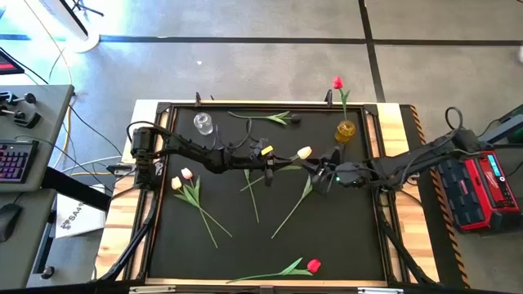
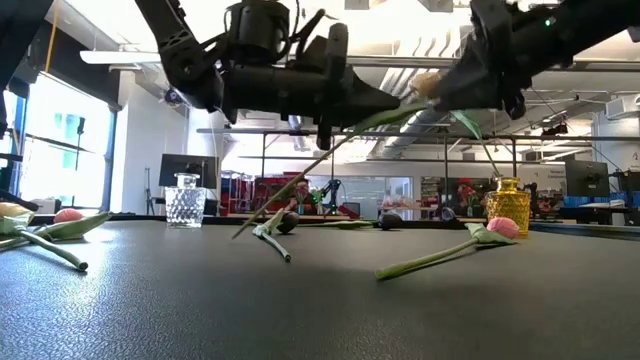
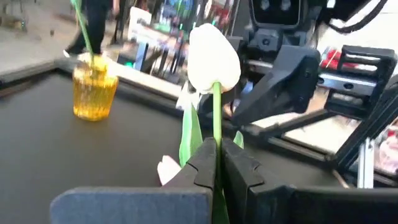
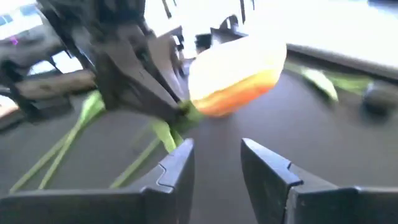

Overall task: Sort flowers into vase by color
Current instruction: Put the right orange flower into the yellow flower vase

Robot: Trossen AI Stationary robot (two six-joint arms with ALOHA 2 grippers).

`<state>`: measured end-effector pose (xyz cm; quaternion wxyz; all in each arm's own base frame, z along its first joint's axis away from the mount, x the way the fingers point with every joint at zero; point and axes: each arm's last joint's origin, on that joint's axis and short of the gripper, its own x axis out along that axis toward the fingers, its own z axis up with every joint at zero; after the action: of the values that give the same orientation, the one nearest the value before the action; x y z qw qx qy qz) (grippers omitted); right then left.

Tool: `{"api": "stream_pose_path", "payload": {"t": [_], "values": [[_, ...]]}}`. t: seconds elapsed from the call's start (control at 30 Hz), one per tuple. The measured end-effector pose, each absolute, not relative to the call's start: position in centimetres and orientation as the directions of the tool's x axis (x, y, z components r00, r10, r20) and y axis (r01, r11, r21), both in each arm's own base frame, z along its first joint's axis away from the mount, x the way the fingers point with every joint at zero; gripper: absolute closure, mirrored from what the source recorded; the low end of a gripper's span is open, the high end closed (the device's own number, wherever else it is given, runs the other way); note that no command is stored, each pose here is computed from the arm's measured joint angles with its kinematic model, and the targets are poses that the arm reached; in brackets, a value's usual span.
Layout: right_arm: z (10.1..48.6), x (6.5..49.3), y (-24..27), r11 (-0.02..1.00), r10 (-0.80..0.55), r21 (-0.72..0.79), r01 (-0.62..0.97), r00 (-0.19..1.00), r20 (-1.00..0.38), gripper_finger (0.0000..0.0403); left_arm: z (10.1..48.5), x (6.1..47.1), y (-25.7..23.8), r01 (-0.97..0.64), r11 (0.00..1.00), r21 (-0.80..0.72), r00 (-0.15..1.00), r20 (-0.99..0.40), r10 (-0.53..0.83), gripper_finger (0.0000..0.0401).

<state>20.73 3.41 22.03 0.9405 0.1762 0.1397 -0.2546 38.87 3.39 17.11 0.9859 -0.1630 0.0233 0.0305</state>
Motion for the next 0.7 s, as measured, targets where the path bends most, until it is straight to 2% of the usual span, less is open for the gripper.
{"api": "stream_pose_path", "payload": {"t": [0.2, 0.33, 0.7], "values": [[22.4, 20.8, 4.1, 0.81, -0.442, 0.314, 0.496, 0.867, -0.23, 0.027, 17.2, 38.4, 3.6, -0.078, 0.946, -0.313, 0.996, 0.009, 0.085, 0.04], [21.6, 21.0, 4.2, 0.782, -0.463, 0.388, 0.489, 0.871, -0.164, 0.0267, 17.5, 38.4, 3.2, -0.072, 0.971, -0.23, 0.995, 0.044, 0.084, 0.0401], [20.9, 23.0, 4.8, 0.818, -0.457, 0.36, 0.448, 0.887, -0.065, 0.0267, 17.8, 38.5, 2.0, -0.081, 0.989, -0.123, 0.994, 0.069, 0.09, 0.0401]]}}
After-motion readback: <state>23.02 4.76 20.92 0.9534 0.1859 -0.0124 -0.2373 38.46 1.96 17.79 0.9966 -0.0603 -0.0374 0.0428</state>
